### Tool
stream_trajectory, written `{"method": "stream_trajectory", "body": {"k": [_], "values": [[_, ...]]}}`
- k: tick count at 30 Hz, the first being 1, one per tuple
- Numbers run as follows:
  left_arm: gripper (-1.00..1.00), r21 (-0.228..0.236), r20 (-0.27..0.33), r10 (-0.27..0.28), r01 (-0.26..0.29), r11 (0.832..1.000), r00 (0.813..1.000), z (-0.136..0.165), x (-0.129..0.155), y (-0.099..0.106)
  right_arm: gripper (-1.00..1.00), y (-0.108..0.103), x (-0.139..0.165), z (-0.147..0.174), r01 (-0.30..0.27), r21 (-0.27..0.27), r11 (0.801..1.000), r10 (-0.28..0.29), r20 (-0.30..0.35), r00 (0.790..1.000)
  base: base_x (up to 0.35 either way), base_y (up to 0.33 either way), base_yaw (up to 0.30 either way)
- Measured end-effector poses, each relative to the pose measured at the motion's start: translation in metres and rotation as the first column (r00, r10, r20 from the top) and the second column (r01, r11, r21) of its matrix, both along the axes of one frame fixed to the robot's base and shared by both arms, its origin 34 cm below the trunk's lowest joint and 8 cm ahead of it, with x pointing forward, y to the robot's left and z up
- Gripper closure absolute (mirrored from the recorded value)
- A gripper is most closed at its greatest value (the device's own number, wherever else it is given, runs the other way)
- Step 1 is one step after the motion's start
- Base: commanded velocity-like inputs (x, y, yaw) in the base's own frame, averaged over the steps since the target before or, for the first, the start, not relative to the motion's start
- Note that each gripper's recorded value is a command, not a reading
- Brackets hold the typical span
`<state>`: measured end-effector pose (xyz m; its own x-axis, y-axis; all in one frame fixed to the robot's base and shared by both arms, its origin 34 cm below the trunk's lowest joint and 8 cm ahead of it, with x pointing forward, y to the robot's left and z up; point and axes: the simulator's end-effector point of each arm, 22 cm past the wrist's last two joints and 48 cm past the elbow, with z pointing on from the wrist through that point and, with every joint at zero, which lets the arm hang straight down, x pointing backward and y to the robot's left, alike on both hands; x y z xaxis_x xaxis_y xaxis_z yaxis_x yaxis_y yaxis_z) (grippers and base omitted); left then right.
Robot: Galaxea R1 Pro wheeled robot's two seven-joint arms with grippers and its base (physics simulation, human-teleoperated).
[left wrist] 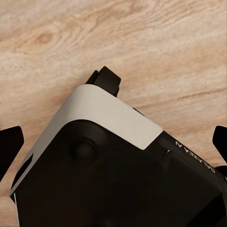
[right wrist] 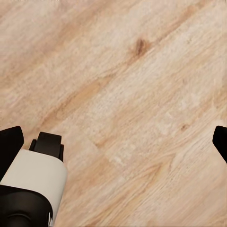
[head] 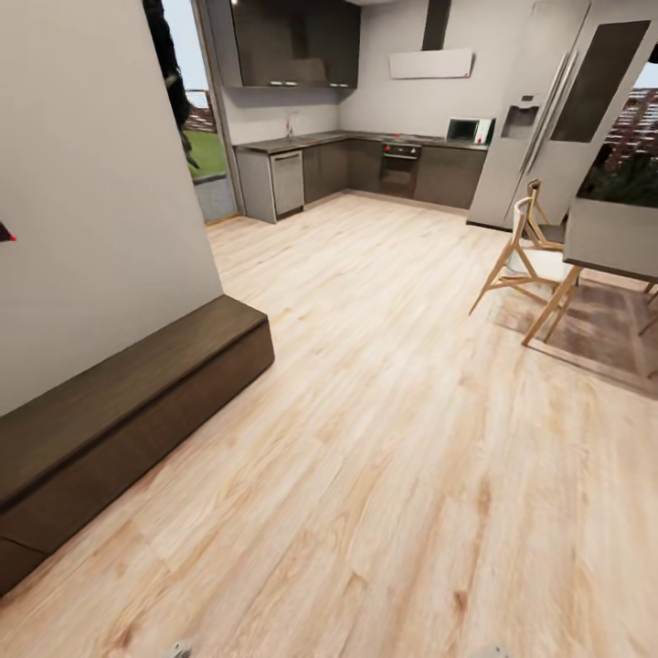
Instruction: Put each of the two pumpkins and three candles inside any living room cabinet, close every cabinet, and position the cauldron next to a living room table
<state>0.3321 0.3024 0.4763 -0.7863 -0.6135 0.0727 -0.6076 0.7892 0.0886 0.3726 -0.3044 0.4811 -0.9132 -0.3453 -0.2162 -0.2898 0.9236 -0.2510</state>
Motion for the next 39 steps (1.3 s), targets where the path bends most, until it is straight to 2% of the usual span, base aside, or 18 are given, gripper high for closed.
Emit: {"method": "stream_trajectory", "body": {"k": [12, 23, 30, 33, 36, 39], "values": [[-1.0, 0.002, -0.014, 0.0, 0.0, 1.0, 1.0, -0.002, -0.006, 0.001, -1.0, 0.0, -0.006, -0.003, 0.0, 0.0, 1.0, 0.0, -0.014, 1.0, 0.007, 0.0, 0.202], [-1.0, 0.003, -0.034, 0.0, 0.0, 1.0, 0.999, -0.005, -0.017, 0.001, -1.0, 0.0, -0.01, -0.006, 0.0, 0.0, 1.0, 0.0, -0.026, 1.0, 0.13, 0.0, 0.191], [-1.0, 0.001, -0.035, 0.0, 0.0, 1.0, 0.999, -0.005, -0.018, 0.0, -1.0, 0.0, -0.01, -0.006, 0.0, 0.0, 1.0, 0.0, -0.025, 1.0, 0.112, 0.0, 0.037], [-1.0, 0.002, -0.032, 0.0, 0.0, 1.0, 0.999, -0.005, -0.016, 0.0, -1.0, 0.001, -0.007, -0.005, 0.0, 0.004, 1.0, 0.0, -0.012, 1.0, 0.009, 0.0, 0.001], [-1.0, 0.002, -0.028, 0.002, -0.002, 1.0, 1.0, -0.004, -0.015, 0.0, -1.0, 0.005, -0.003, -0.002, -0.004, 0.026, 1.0, 0.003, 0.039, 0.999, 0.001, 0.0, 0.0], [-1.0, 0.002, -0.023, 0.003, -0.003, 1.0, 1.0, -0.003, -0.013, 0.0, -1.0, 0.006, -0.003, 0.0, -0.006, 0.03, 1.0, 0.005, 0.051, 0.999, 0.0, 0.0, 0.0]]}}
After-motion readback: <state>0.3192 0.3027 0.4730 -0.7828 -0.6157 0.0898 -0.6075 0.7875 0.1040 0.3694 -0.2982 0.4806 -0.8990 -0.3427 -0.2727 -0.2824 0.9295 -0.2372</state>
